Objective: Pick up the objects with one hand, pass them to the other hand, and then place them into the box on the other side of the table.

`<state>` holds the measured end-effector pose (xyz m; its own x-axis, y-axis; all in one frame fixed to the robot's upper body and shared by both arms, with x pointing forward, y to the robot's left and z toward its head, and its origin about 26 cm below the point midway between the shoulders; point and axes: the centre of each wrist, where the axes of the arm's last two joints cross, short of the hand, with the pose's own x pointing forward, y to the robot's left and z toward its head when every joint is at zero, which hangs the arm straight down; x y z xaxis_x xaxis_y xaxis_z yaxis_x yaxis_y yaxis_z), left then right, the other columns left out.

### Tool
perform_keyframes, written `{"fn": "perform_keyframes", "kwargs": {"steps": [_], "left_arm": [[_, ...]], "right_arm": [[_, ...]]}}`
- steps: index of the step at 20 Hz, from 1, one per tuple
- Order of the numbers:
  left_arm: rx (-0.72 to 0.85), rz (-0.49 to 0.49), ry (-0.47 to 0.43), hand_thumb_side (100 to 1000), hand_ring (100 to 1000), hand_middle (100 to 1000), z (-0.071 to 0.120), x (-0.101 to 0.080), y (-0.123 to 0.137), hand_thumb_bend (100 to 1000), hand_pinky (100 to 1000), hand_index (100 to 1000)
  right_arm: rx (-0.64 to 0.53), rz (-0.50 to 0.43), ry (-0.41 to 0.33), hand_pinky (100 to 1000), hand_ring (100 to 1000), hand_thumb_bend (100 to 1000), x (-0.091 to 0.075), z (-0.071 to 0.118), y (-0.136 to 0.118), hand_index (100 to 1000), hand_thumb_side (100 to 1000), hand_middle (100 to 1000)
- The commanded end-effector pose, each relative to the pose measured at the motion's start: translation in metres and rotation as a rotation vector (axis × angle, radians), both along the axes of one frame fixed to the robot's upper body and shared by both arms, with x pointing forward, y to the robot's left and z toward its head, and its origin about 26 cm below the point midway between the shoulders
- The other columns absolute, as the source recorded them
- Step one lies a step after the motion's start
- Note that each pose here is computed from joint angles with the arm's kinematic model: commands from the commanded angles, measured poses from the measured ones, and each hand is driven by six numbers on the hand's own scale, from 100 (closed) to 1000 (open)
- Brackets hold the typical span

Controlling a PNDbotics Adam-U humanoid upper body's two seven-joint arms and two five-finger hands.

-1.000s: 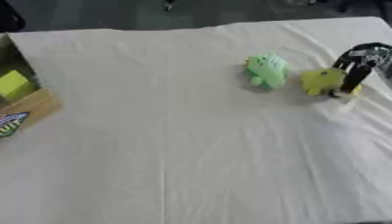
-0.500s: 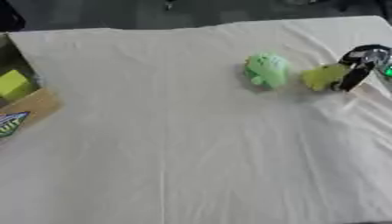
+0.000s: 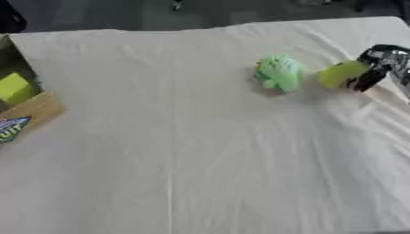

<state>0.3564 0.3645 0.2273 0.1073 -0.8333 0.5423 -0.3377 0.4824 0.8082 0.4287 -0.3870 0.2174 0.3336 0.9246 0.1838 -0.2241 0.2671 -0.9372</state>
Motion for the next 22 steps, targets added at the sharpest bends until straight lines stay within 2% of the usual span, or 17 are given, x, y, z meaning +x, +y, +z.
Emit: {"fn": "perform_keyframes", "kwargs": {"steps": [1,6,11,17,22], "left_arm": [[0.016,0.017,-0.031,563,702,623,0.013,-0.003,0.007,108,588,795],[0.019,0.018,-0.033,559,702,622,0.014,-0.003,0.007,110,588,795],[0.021,0.020,-0.036,557,703,622,0.014,-0.003,0.007,110,589,795],[0.020,0.023,-0.035,556,702,622,0.014,-0.004,0.008,109,589,795],[0.020,0.019,-0.037,556,702,622,0.014,-0.004,0.008,107,588,794]], "right_arm": [[-0.022,-0.025,-0.090,873,701,100,-0.009,0.027,-0.011,605,100,543],[-0.019,-0.035,-0.168,844,667,100,-0.019,0.034,-0.010,576,100,513],[0.018,-0.025,-0.289,807,617,100,-0.035,0.044,0.000,549,100,479],[0.079,-0.011,-0.406,801,584,100,-0.053,0.044,0.017,530,100,454],[0.134,0.025,-0.468,802,569,100,-0.066,0.041,0.033,525,100,446]]}}
